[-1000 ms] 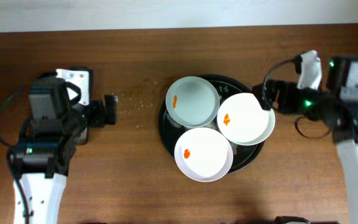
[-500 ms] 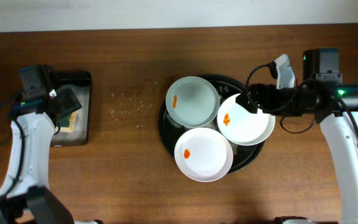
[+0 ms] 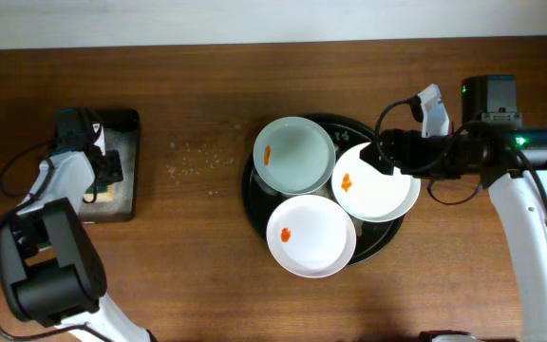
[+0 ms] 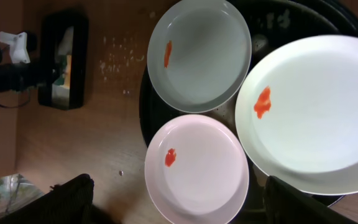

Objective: Clean dirty plates on tray and stack at the side
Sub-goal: 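Lower the left gripper into the soapy tray over the green sponge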

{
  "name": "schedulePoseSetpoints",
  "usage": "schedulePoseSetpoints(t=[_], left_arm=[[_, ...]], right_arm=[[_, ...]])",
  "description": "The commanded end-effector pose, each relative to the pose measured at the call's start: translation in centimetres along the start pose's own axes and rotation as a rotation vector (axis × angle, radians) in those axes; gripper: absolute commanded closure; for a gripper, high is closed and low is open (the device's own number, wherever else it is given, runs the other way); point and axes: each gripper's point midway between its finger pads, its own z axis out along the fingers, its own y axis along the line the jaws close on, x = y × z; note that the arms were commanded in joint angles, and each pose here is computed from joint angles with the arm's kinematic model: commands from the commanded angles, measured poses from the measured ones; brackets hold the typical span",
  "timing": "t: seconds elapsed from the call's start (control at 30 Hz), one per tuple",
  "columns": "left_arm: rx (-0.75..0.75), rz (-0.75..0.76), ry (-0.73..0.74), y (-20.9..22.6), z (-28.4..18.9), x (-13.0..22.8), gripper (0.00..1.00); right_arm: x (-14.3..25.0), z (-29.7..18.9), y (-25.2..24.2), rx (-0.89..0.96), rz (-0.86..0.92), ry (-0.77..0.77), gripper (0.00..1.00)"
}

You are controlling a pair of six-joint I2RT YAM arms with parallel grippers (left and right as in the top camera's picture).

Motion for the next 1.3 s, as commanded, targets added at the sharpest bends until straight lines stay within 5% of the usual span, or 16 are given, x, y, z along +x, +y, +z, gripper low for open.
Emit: schedulePoseSetpoints(t=[0.0, 0.2, 0.23, 0.3, 0.43, 0.53, 0.77, 0.87, 0.9, 1.13, 1.17, 1.27], left_arm=[[0.029, 0.020, 0.098, -0.8, 3.3, 2.5, 1.00], [0.057, -0.080, 0.053, -0.6, -0.1, 0.7, 0.98], [0.071, -0.085, 0.023, -0.6, -1.2, 0.0, 0.91], [0.110, -0.096, -0.055, -0.6, -3.8, -1.7, 0.46], [0.097, -0.103, -0.037, -0.1, -3.7, -1.0, 0.34], [0.054, -0.176, 0.078, 0.8, -2.4, 1.9, 0.36], [0.033, -0.166, 0.283, 0.1, 1.4, 6.8, 0.60], [0.037, -0.163, 0.303, -0.3, 2.9, 7.4, 0.83], [0.047, -0.164, 0.306, -0.5, 3.0, 7.4, 0.98], [0.047, -0.177, 0.250, 0.1, 0.7, 5.9, 1.00], [0.075, -0.184, 0.230, -0.1, -0.3, 5.3, 0.61], [0.108, -0.203, 0.170, 0.1, -3.4, 3.5, 0.15]], right_arm=[[0.0, -0.4, 0.6, -0.009, -0.024, -0.004, 0.14], [0.1, -0.4, 0.6, -0.008, -0.021, -0.001, 0.16], [0.0, -0.4, 0.6, -0.008, -0.022, -0.003, 0.16], [-0.1, -0.4, 0.6, -0.009, -0.024, -0.006, 0.16], [0.0, -0.4, 0.6, -0.008, -0.023, -0.006, 0.17], [0.0, -0.4, 0.6, -0.009, -0.021, -0.005, 0.17], [0.0, -0.4, 0.6, -0.009, -0.018, -0.002, 0.18], [0.0, -0.4, 0.6, -0.009, -0.018, -0.002, 0.18], [0.0, -0.4, 0.6, -0.009, -0.018, -0.002, 0.18], [0.0, -0.4, 0.6, -0.009, -0.019, -0.002, 0.18], [0.0, -0.4, 0.6, -0.009, -0.019, -0.002, 0.18], [0.0, -0.4, 0.6, -0.009, -0.019, -0.002, 0.18]])
